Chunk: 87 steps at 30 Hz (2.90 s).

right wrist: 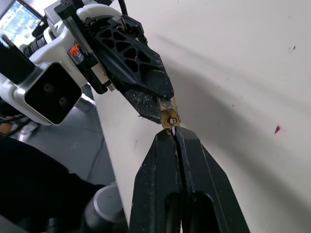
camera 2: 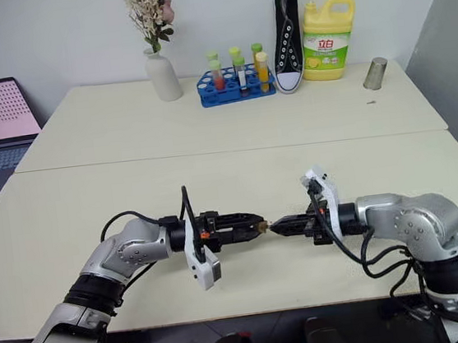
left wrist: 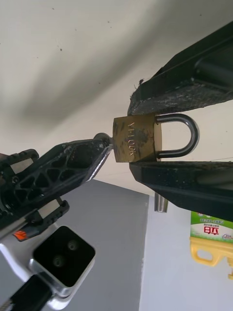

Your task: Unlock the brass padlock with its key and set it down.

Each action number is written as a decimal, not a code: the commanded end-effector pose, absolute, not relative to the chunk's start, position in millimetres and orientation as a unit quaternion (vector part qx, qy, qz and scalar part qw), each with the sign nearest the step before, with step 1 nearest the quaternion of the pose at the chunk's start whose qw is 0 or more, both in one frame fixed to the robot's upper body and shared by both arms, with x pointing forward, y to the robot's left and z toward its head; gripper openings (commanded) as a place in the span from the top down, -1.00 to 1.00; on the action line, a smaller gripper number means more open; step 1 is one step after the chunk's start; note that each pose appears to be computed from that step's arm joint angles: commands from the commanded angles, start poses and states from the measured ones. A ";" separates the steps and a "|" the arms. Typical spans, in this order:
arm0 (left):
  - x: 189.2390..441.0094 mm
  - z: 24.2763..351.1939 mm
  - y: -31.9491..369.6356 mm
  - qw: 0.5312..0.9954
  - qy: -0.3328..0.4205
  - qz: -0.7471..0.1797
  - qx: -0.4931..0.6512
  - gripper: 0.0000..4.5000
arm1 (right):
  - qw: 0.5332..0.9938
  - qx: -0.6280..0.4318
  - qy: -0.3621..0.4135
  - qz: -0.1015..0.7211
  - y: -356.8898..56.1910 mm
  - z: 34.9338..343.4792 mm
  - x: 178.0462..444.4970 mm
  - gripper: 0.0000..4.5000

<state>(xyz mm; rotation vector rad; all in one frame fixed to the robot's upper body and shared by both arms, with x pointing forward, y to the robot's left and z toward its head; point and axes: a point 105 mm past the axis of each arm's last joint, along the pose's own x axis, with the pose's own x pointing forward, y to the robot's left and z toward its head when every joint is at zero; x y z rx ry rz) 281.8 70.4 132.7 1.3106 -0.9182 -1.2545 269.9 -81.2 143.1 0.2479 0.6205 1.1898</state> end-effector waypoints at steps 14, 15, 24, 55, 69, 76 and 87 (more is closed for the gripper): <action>275.2 136.0 65.2 0.518 -0.414 -0.505 0.553 0.57 | 0.722 0.214 0.350 0.557 -71.0 155.1 266.9 1.00; 275.1 135.7 65.2 0.517 -0.414 -0.505 0.553 0.57 | 0.722 0.216 0.350 0.557 -70.9 155.5 267.0 1.00; 275.8 135.1 65.2 0.525 -0.412 -0.502 0.550 0.57 | 0.728 0.204 0.354 0.550 -69.0 154.5 265.4 1.00; 286.4 144.0 67.9 0.557 -0.401 -0.487 0.540 0.57 | 0.812 0.052 0.173 0.556 -65.4 157.0 275.9 -1.00; 286.6 144.0 67.6 0.559 -0.400 -0.488 0.538 0.57 | 0.810 0.049 0.176 0.557 -59.7 152.3 280.0 -0.62; 286.7 143.7 68.1 0.561 -0.398 -0.487 0.538 0.57 | 0.807 0.046 0.177 0.562 -59.0 151.9 278.8 0.53; 290.4 136.0 69.0 0.583 -0.369 -0.500 0.523 0.57 | 0.796 0.043 0.177 0.577 -56.8 152.3 275.3 0.94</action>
